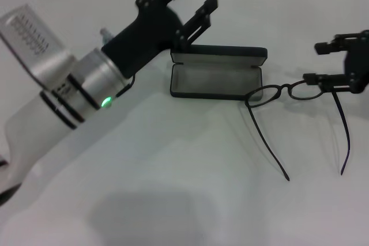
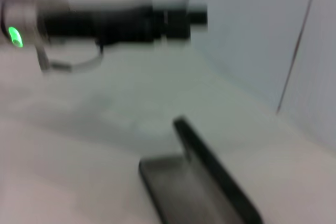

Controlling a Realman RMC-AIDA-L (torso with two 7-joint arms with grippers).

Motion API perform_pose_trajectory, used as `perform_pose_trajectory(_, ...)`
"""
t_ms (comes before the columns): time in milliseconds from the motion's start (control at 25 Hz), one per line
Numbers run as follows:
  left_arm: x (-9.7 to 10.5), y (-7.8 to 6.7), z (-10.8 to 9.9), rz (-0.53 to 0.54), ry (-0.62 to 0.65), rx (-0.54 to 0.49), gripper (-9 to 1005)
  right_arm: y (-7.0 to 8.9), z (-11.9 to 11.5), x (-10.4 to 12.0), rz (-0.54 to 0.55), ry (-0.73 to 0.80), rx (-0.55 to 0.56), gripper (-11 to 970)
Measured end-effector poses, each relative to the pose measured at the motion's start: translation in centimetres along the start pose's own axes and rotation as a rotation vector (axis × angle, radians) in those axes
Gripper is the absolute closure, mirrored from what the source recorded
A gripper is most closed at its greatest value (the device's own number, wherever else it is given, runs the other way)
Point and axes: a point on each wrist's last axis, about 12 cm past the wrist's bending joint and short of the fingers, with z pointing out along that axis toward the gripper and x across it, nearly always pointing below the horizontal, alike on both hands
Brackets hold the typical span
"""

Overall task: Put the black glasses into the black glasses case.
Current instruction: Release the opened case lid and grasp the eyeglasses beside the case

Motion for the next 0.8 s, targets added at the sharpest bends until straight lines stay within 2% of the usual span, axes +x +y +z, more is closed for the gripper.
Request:
perform_pose_trajectory(40, 0.2, -0.2, -0.3, -0.014, -0.001, -0.01, 437, -1.2, 1.3, -2.5, -0.033, 0.176, -0.055, 306)
perform_pose_trajectory(280, 0.8, -1.1, -1.4, -0.081, -0.003, -0.052, 438, -2.3, 4.0, -6.2, -0.13, 0.403, -0.12, 320)
perform_pose_trajectory(520, 1.2, -1.4, -1.7, -0.129, 0.008, -0.075, 439, -1.0, 7.3, -8.3, -0.25, 0.537, -0.199, 333)
perform_pose_trajectory(800, 1.6, -1.6, -1.8, -0.188, 0.025, -0.102, 439, 0.0, 9.5, -8.8, -0.33, 0.633, -0.195, 349)
